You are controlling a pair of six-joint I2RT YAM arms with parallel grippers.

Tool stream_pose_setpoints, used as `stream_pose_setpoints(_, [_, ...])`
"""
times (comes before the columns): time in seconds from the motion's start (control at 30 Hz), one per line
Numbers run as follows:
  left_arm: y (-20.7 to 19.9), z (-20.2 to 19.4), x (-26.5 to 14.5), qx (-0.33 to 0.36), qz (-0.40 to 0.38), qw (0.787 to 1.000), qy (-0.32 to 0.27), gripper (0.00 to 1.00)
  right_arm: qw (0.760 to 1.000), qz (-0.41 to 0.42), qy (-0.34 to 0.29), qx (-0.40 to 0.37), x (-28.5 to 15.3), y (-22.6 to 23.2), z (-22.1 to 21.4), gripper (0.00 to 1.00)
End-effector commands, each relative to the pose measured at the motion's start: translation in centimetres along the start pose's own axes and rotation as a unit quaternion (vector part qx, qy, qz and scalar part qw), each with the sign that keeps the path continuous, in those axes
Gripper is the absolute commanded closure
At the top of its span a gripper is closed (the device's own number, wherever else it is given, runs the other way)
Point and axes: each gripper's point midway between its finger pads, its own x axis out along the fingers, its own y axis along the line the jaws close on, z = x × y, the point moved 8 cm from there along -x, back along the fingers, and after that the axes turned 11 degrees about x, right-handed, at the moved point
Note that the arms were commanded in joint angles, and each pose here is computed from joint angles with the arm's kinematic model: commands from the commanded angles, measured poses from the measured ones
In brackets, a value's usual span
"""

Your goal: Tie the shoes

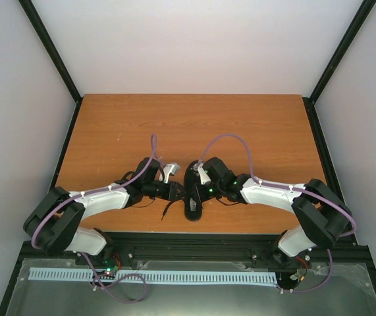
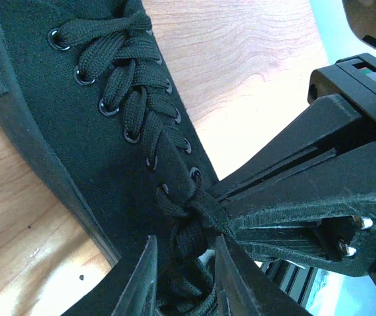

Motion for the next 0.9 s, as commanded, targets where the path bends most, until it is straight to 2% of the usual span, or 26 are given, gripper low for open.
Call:
stream_pose_setpoints(0.0, [-0.55, 1.61, 0.07, 0.021, -0.02, 0.999, -0.019, 0.73, 1.0, 0.002, -0.004, -0.005, 0.07, 0.21, -0.02, 0.97])
stream_pose_setpoints(0.27, [-0.63, 1.73, 0.33, 0.023, -0.031, 0.999, -0.018, 0.78, 1.0, 0.002, -0.003, -0.004, 0.17, 0.21, 0.0, 0.97])
stream_pose_setpoints(0.63, [-0.49, 1.58, 0.88, 0.019, -0.044, 0.999, -0.008, 0.77, 1.0, 0.003, -0.002, -0.005, 0.18, 0.3, 0.08, 0.97])
stream_pose_setpoints(0.87, [-0.47, 1.64, 0.54, 0.014, -0.033, 0.999, -0.017, 0.96, 1.0, 0.0, -0.006, -0.004, -0.01, 0.27, 0.09, 0.97])
